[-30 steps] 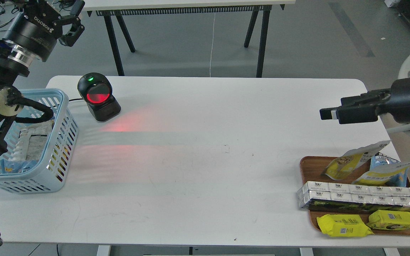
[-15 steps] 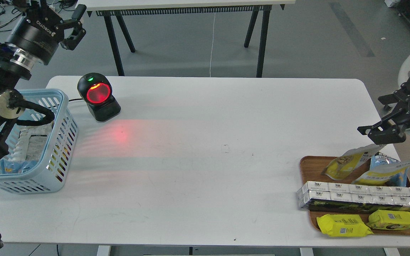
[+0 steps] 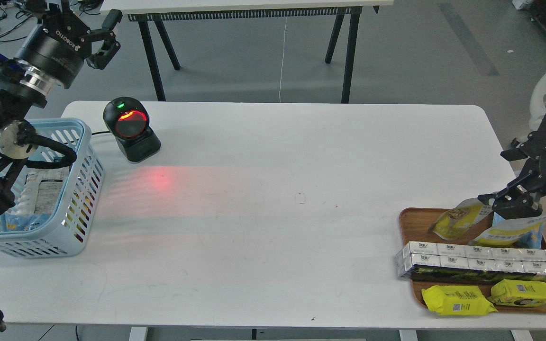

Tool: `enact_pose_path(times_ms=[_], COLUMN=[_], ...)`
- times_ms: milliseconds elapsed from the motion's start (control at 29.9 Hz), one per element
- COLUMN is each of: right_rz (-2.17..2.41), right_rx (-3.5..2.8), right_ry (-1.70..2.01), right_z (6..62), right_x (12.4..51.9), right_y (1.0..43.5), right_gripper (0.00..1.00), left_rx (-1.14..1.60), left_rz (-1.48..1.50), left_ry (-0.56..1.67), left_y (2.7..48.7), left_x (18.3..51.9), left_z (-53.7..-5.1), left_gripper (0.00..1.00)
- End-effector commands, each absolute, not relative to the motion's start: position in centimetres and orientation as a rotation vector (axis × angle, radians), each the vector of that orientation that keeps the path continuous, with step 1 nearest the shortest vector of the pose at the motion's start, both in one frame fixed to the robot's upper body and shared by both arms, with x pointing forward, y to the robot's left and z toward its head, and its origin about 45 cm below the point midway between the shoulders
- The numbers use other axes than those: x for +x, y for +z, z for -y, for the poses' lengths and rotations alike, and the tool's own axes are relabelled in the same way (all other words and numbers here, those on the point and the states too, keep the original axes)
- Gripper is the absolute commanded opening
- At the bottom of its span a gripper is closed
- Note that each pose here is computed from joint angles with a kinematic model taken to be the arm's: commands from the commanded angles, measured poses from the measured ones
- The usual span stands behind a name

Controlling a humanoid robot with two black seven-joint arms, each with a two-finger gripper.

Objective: Scan snack and place in basket
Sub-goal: 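Grasp the yellow snack packet on the tray with the right gripper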

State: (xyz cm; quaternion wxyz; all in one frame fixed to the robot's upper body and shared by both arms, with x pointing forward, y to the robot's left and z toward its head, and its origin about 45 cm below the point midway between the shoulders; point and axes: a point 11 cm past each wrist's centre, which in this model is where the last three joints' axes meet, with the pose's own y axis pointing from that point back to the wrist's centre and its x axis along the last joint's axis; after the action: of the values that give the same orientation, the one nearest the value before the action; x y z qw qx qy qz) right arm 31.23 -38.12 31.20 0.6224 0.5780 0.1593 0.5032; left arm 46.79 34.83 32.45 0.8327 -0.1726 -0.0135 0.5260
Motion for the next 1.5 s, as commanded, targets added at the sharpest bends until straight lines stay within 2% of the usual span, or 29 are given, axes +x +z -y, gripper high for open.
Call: enact_pose_path(times_ms=[0,334,568,735,835,936,1069,1169,1270,1403,1470], right_rz=[-0.387,-0.423,-0.463,-0.467,-0.483,-0.485,-0.489,-0.492,-0.489,-0.487,-0.489], right_rx=[1.344,1.359,1.373,1.367,1.374,1.376,1.379,1.384,1.384,1.384,1.385], right_ry=[1.147,1.137,1.103,1.088,1.104,1.106,1.103,1.097,1.097,1.101,1.102], right_z=[37.8,37.2,36.4,36.3,35.3,35.3,35.3,35.4,35.4,35.3,35.3], right_x=[31.1,31.7,33.3,34.4,34.6,34.5,34.3,34.1,34.1,34.2,34.2], right_y=[30.4,28.9,26.2,25.2,24.9,24.9,24.8,24.6,24.6,24.7,24.7], right_gripper=[0.99,0.99,0.98,0.94,0.84,0.57,0.37,0.32,0.16,0.01,0.0], left_rx=[-0.364,-0.358,-0.356,-0.35,-0.348,-0.346,-0.345,-0.345,-0.345,-0.346,-0.346], left_rz=[0.026,0.024,0.025,0.03,0.031,0.027,0.025,0.025,0.025,0.024,0.024], left_ry=[1.117,1.124,1.129,1.137,1.141,1.147,1.15,1.15,1.15,1.149,1.149], left_y=[32.3,32.1,32.0,32.1,32.1,31.8,31.7,31.7,31.7,31.7,31.7], left_x=[46.7,46.7,46.7,46.6,46.6,46.6,46.7,46.7,46.7,46.7,46.7], left_z=[-34.9,-35.1,-35.3,-35.8,-35.9,-36.1,-36.1,-36.1,-36.1,-36.0,-36.0], left_gripper=[1.0,1.0,1.0,1.0,1.0,1.0,1.0,1.0,1.0,1.0,1.0])
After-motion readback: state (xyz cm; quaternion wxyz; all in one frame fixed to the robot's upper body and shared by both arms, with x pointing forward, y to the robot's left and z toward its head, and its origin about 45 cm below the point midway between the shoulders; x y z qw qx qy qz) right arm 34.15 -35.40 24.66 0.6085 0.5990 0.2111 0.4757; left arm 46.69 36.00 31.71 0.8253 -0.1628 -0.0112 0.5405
